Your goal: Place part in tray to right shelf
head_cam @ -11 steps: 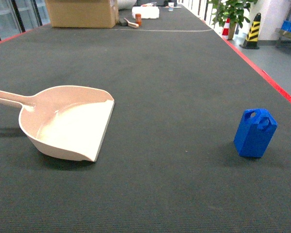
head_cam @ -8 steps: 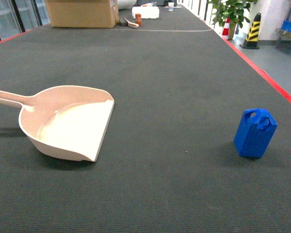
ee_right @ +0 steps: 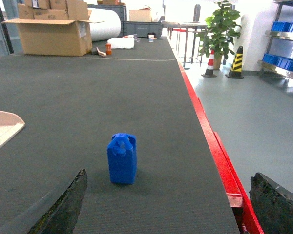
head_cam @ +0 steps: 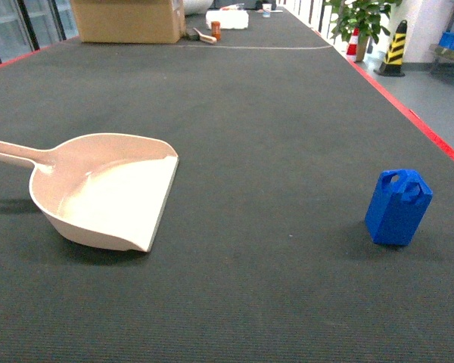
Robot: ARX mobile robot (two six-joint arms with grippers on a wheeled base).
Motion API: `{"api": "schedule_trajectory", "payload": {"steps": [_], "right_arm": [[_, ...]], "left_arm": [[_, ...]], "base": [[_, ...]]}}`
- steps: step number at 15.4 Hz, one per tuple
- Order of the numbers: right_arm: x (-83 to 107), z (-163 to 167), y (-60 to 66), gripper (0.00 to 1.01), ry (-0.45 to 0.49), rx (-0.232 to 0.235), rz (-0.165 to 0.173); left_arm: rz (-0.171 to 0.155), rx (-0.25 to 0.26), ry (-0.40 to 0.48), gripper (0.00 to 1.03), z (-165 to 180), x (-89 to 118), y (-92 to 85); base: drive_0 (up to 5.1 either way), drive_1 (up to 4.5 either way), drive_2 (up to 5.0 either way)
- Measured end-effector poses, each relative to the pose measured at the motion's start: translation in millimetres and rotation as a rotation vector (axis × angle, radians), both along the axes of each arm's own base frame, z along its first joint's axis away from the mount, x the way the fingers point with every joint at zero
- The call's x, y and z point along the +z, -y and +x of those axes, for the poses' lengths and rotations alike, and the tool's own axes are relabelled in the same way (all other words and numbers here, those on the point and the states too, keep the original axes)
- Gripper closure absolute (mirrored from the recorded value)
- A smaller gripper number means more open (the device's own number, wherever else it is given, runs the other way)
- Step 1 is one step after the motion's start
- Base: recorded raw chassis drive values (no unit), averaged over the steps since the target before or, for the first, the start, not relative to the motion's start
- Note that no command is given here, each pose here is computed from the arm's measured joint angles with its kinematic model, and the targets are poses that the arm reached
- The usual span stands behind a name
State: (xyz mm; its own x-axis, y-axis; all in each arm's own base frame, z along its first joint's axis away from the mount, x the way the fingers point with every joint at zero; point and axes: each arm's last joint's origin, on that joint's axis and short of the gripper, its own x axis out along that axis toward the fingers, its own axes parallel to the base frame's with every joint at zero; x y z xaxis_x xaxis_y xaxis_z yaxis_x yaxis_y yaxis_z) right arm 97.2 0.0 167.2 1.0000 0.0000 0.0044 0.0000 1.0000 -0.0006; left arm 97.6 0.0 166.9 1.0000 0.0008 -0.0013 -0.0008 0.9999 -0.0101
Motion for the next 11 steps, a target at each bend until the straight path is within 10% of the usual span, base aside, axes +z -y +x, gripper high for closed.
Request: {"api": "schedule_trajectory", "payload": {"steps": [11], "right_arm": [[0.0, 0.0, 0.0, 0.03, 0.000, 0.000, 0.000]], "left_arm": [[0.000, 0.000, 0.000, 0.05, 0.0, 0.0, 0.0]], "base": [[0.0, 0.00, 0.0]]}}
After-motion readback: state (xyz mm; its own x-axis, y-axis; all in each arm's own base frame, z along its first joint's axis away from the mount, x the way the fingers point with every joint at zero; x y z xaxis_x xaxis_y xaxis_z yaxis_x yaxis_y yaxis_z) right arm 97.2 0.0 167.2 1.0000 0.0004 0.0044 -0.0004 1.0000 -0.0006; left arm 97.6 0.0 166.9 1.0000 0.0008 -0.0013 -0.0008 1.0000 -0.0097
